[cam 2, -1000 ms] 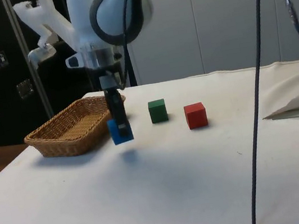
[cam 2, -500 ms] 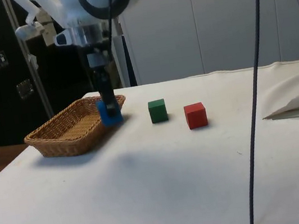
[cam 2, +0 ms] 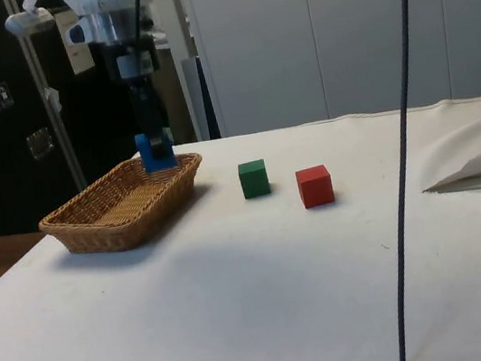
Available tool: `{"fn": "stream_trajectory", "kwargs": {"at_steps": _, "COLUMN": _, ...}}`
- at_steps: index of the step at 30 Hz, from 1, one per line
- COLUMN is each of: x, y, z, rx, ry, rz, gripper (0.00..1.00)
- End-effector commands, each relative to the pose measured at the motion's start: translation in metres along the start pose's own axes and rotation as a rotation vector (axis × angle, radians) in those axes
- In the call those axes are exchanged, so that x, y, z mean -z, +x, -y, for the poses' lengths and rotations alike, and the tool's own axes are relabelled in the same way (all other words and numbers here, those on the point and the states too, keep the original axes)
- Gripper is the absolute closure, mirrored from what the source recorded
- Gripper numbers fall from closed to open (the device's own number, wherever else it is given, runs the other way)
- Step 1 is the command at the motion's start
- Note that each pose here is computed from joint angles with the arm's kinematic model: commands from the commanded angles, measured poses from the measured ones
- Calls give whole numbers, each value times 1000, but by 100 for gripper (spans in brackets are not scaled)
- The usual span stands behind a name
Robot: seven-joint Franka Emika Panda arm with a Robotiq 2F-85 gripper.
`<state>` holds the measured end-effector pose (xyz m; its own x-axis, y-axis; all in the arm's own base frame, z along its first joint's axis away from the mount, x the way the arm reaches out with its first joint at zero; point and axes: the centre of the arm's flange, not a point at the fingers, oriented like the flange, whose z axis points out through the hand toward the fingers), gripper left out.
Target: Pick up the blue cube and place it into the basket.
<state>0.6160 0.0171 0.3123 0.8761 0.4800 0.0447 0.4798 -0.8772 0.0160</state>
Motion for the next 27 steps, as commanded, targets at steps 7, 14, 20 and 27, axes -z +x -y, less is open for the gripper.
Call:
{"fn": "stream_trajectory", "kwargs": {"at_steps": 7, "x": 6, "y": 9, "z": -15, "rx": -7, "ry": 3, "rz": 7, "gripper": 100}}
{"fn": "stream_trajectory", "kwargs": {"at_steps": 14, "x": 2, "y": 26, "z": -20, "rx": -2, "ry": -6, "rz": -4, "gripper": 100}}
{"fn": "stream_trajectory", "kwargs": {"at_steps": 20, "x": -3, "y": 41, "z": -31, "rx": -20, "ry": -3, "rz": 3, "gripper": 100}}
{"fn": "stream_trajectory", "kwargs": {"at_steps": 27, "x": -9, "y": 41, "z": -33, "rx": -64, "ry": -5, "rz": 3, "gripper": 100}}
